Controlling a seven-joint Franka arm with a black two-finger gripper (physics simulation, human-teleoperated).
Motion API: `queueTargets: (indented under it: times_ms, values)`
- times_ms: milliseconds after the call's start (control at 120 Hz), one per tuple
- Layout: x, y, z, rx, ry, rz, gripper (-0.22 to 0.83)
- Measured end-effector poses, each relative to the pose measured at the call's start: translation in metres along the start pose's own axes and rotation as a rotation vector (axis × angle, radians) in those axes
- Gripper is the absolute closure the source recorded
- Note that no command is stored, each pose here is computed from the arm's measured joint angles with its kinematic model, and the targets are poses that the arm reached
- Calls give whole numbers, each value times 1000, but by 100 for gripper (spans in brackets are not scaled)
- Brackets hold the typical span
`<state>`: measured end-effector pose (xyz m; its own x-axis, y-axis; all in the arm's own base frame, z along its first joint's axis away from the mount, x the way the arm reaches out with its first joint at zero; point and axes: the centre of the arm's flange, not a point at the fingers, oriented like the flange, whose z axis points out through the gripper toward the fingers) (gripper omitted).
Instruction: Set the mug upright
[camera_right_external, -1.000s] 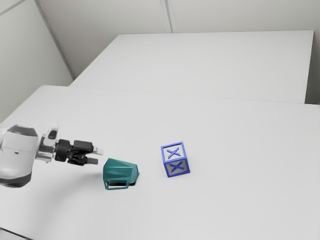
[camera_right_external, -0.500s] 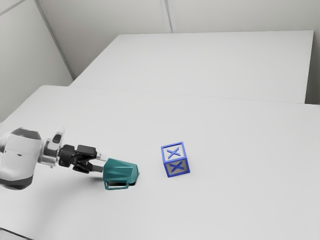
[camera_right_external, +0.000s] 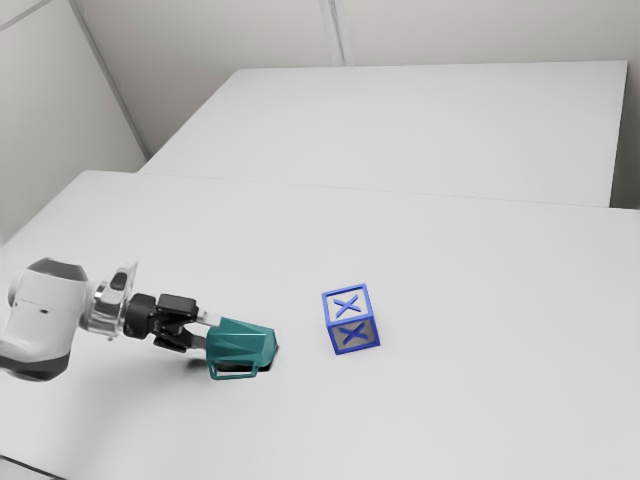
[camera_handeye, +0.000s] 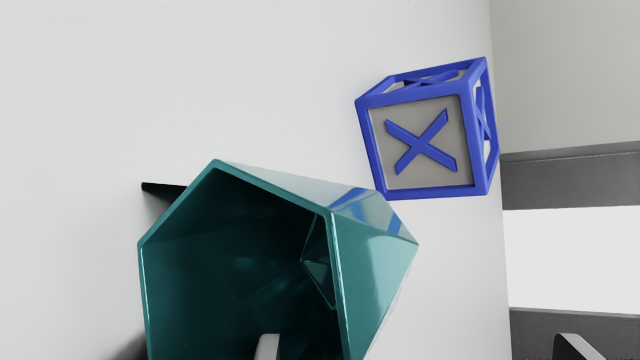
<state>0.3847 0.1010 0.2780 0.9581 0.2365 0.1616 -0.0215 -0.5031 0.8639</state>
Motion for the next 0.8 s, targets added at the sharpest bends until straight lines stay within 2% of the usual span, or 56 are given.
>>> queueTargets:
  times_ms: [608,658,800]
  values:
    - [1,0,21,-24,-6,34,1]
    - [1,1,22,-25,-4,36,5]
    - [1,2,23,-28,-1,45,29]
